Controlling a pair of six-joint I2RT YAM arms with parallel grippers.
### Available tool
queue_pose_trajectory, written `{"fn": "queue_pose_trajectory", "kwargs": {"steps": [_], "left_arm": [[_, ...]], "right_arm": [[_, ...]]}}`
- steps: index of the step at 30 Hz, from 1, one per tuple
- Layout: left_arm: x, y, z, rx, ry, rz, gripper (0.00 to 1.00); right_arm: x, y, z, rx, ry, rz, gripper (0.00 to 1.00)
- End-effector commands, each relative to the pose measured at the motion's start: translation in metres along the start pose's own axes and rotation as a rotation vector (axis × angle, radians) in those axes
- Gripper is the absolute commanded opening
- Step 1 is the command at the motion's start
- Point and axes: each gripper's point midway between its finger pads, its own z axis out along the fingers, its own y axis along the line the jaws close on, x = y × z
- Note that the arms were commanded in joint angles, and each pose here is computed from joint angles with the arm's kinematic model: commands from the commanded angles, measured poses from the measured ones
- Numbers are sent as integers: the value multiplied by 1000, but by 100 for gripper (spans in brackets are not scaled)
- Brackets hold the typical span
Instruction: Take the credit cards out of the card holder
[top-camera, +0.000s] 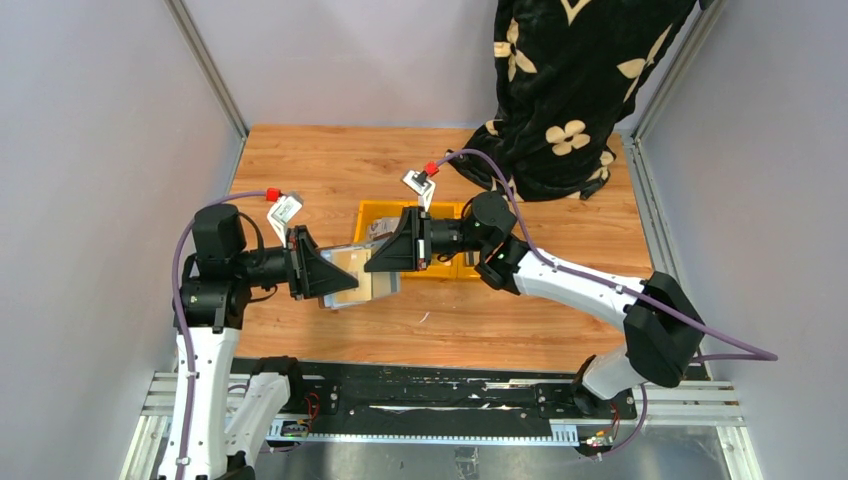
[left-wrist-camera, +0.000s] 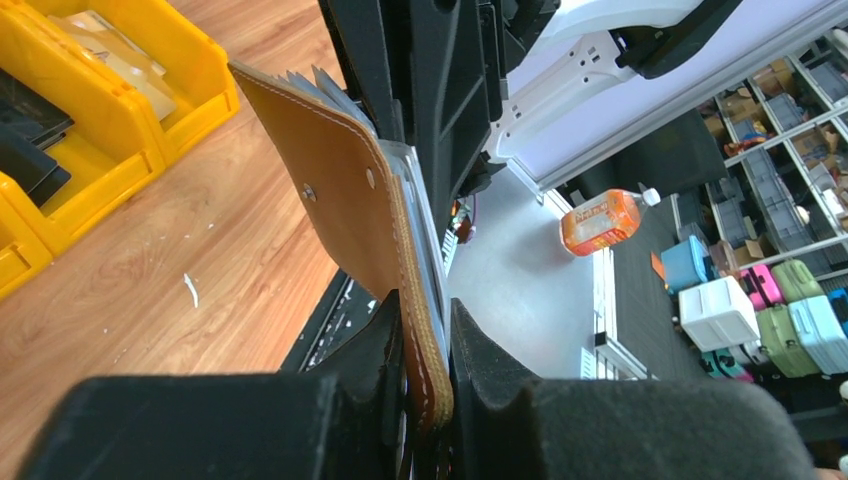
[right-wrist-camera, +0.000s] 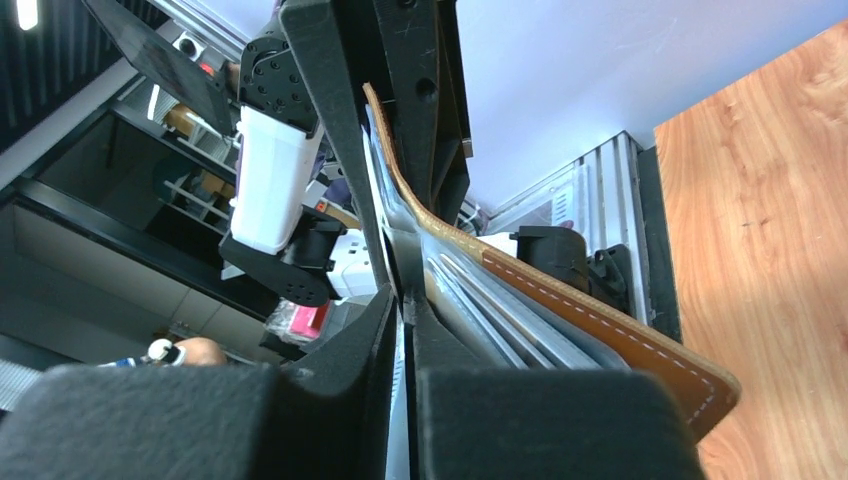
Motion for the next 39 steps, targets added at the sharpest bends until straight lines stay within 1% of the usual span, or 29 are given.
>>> {"fn": "queue_pose_trajectory", "kwargs": {"steps": [1, 2, 7, 13, 17, 20, 22, 24, 26, 29, 31, 33, 36, 39], "left_arm": [[-5, -25, -2, 76, 9, 53, 7], [-5, -25, -2, 76, 9, 53, 8], [-5, -25, -2, 77, 8, 57, 10], [-6, -23, -2, 73, 9, 47, 13], [-6, -22, -2, 61, 5, 49, 13], [-8, -18, -1, 45, 1, 54, 11], [-9, -14, -1, 25, -5, 66, 10], [-11, -6, -1, -17, -17, 86, 8], [-11, -1, -1, -44, -21, 110, 8], [-15, 8, -2, -100, -30, 135, 8], [-16, 10, -2, -110, -30, 145, 9], [-17, 10, -2, -109, -28, 157, 9], [-18, 7, -2, -105, -30, 170, 9], [-17, 3, -2, -88, -27, 178, 9]], "right_arm": [[1, 8, 5, -49, -5, -5, 2], [1, 6, 1, -44, -7, -7, 0], [-2, 5, -17, -51, -24, -16, 0], [0, -3, -36, 3, -15, -32, 0], [-3, -11, -53, 59, -17, -53, 0], [-4, -20, -75, 148, -4, -63, 0], [-7, -33, -95, 250, 0, -69, 0], [-14, -50, -122, 389, -11, -101, 0], [-18, -67, -147, 523, -36, -85, 0], [-26, -99, -201, 746, -98, -41, 0], [-26, -118, -232, 869, -134, 1, 0], [-28, -137, -259, 998, -155, 8, 0], [-25, -166, -293, 1200, -127, 4, 0], [-27, -191, -303, 1259, -82, 20, 0]]}}
